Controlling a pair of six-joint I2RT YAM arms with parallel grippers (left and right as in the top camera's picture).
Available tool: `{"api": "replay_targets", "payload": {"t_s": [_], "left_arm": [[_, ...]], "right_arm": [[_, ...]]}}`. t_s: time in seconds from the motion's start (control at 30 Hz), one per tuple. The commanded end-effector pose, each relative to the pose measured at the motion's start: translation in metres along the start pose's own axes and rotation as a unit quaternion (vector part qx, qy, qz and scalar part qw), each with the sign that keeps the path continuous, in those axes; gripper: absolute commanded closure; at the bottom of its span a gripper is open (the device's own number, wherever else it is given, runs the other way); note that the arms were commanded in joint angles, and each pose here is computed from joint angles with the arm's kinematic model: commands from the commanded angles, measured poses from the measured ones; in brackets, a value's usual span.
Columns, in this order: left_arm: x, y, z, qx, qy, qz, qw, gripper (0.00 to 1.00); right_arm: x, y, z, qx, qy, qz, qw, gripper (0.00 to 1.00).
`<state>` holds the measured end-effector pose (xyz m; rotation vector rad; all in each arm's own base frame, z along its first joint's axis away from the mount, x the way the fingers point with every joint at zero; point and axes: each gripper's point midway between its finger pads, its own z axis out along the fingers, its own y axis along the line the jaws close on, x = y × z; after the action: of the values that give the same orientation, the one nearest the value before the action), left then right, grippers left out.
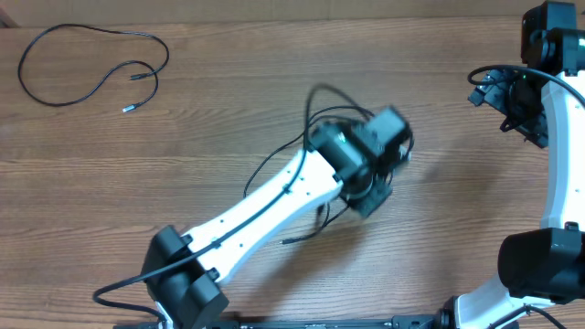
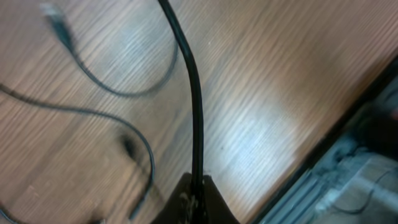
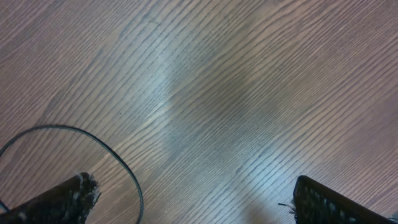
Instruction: Untangle cables
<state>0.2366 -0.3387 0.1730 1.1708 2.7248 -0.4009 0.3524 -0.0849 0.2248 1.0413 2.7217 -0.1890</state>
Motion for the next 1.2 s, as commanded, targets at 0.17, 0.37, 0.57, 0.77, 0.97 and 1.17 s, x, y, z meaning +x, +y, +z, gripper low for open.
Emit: {"api": "replay_targets", "payload": {"t_s": [0.17, 0.37, 0.57, 0.77, 0.97, 1.17], "left_arm": [[-0.077, 0.003, -0.184, 0.033, -0.246, -0.102, 0.963, 0.96], [-0.076, 0.015, -0.292, 0.037, -0.385, -0.112, 0.915, 0.96], [-0.058, 0.032, -0.364, 0.029, -0.479, -0.15, 0.864, 0.96], [-0.01, 0.084, -0.417, -0.033, -0.549, -0.324, 0.77, 0.96], [0.039, 0.112, -0.447, -0.111, -0.583, -0.395, 0.701, 0.96], [0.079, 0.141, -0.449, -0.194, -0.575, -0.473, 0.638, 0.96]], "right_arm": [[-0.002, -0.004, -0.004, 0.004, -0.01, 0.001, 1.0, 0.0], [-0.002, -0.004, -0.004, 0.004, -0.01, 0.0, 1.0, 0.0], [-0.002, -0.004, -0.004, 0.004, -0.01, 0.0, 1.0, 0.0], [-0.002, -0.004, -0.004, 0.004, -0.01, 0.0, 1.0, 0.0], [-0.002, -0.004, -0.004, 0.004, -0.01, 0.0, 1.0, 0.0], [-0.002, -0.004, -0.004, 0.004, -0.01, 0.0, 1.0, 0.0]]}}
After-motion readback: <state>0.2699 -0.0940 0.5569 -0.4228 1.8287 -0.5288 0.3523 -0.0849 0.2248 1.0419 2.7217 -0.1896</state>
